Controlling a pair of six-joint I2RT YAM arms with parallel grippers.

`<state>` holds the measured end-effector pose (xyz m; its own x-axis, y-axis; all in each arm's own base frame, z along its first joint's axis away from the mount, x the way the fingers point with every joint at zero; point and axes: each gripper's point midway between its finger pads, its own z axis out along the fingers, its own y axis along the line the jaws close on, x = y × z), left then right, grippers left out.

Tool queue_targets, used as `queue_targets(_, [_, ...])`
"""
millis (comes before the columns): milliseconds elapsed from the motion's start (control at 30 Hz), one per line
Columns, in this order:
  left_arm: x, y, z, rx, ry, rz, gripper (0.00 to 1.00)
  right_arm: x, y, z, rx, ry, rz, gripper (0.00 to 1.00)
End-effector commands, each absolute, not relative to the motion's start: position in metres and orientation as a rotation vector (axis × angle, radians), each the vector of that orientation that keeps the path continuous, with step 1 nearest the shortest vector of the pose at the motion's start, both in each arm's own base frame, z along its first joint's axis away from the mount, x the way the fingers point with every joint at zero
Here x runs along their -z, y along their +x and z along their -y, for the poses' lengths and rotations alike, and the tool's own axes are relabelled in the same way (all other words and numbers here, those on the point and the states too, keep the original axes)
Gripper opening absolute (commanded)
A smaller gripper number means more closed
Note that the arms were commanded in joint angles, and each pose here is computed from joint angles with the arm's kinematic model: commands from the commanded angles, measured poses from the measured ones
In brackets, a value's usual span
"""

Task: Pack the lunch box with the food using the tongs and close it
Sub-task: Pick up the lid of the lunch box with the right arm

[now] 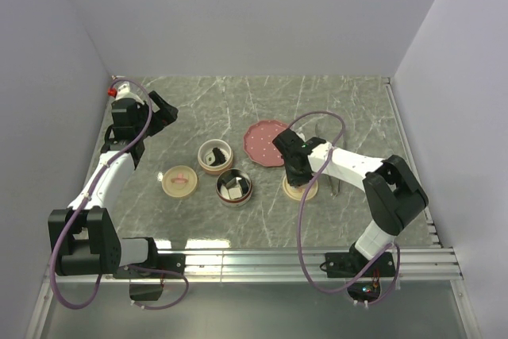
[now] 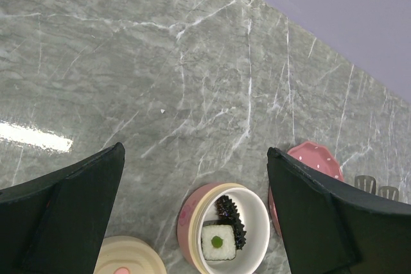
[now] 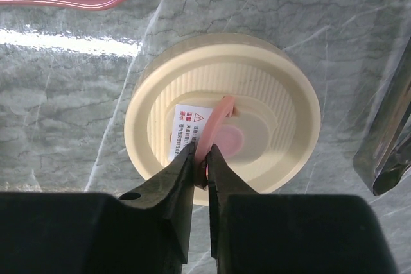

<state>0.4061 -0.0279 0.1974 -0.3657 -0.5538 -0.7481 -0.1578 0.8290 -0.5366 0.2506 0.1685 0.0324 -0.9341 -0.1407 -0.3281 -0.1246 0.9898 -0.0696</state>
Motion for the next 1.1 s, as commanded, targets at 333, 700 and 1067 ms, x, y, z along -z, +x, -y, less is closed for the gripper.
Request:
queue_targets(333, [-0.216,0.408,0.032,0.501,-0.504,-1.872,1.00,-0.062,0.262,-0.171,0.057,-0.146,-2.717,0.08])
queue_targets(700, [-0.233,0.404,0.052,0.546,-0.377,-1.863,1.00,-0.122,0.302,-0.199,-0.034,-0.175,-2.597,0.03])
queue_targets(1067, [-0.239,0.402,0.051,0.542,-0.382,-1.852,1.00,-0.184,0.315,-0.247,-0.292,-0.320,-2.495,0.02])
